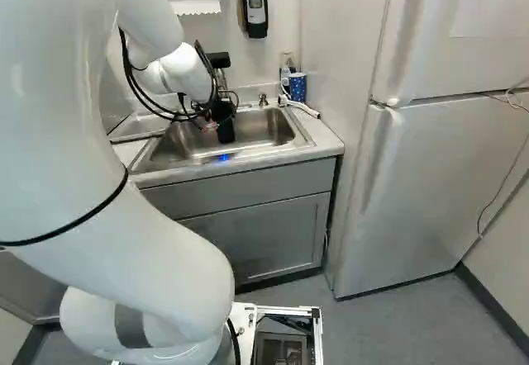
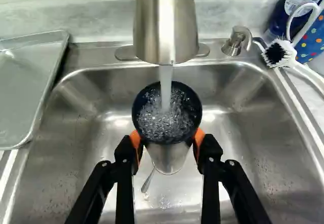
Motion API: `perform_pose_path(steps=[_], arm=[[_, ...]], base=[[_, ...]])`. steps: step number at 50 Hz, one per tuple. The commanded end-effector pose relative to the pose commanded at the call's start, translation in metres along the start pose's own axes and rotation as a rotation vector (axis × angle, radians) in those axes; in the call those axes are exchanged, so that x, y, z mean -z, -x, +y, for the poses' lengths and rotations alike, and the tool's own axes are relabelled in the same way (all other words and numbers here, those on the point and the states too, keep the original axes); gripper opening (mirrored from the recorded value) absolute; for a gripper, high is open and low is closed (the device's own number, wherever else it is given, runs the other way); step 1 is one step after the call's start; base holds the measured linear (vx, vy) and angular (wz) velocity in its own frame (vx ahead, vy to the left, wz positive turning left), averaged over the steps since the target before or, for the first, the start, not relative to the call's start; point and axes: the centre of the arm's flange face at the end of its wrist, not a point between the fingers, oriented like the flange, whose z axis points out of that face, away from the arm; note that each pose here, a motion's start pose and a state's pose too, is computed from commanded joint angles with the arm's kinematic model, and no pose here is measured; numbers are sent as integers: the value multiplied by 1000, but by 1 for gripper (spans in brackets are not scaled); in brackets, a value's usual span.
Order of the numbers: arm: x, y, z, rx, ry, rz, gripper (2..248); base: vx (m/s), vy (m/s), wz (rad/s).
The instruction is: Rinse the cup and place it in the tray
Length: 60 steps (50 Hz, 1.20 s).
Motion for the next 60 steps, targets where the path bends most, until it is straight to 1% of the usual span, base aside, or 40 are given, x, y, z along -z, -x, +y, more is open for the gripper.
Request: perform_pose_path(steps=[34, 60], arm=[[-6, -8, -53, 71, -81, 4, 120], [15, -27, -93, 122, -144, 60, 120]], base=[[0, 0, 0], [0, 0, 0]])
